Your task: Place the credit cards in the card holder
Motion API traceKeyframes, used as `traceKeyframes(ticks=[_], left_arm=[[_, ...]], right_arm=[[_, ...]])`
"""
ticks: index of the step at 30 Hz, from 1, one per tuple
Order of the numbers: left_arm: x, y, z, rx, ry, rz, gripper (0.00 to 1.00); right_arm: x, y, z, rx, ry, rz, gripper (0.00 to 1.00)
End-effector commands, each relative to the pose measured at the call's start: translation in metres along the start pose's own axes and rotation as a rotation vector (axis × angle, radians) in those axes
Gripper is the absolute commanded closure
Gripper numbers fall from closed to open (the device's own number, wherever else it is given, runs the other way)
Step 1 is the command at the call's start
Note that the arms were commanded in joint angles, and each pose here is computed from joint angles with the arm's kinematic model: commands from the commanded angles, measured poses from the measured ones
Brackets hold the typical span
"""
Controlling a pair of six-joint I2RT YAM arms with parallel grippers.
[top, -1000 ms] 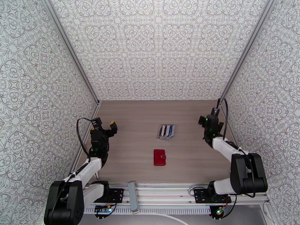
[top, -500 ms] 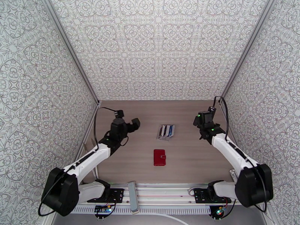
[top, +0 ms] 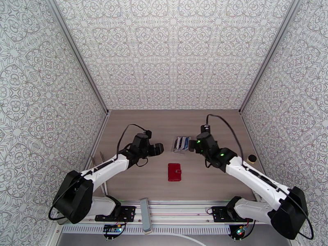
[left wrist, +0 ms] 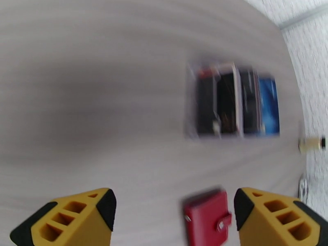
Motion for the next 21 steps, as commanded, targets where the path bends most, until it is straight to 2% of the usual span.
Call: traceKeyframes(ticks=[1,10,21], left_arm=[[0.007,-0.013,-0.026,-0.011,0.125,-0.034,0.22],[0.029,-0.014,-0.062,-0.058,0.282,-0.061,0.36],[0.044,-0.004,-0.080,-0.094,0.392,-0.027,0.41]], right_arm=[[-0.001,0.015,-0.013,-0.006,0.082,0.003,0.03],[-0.003,0.058,-0.042,-0.048,0.153,0.080,0.13],[-0.003,0.097,-0.064,-0.103,0.203,0.129,0.24]])
Point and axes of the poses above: each hand's point on the last joint's axis, 136 mm out from that joint toward the fingers, its own x axis out along the fingers, its own y axis along the line the jaws close on, z = x × y, the point moved 2 cm from there along -x, back along the fingers, and after that the axes turned 13 degrees about -x, right-handed, at the moved point
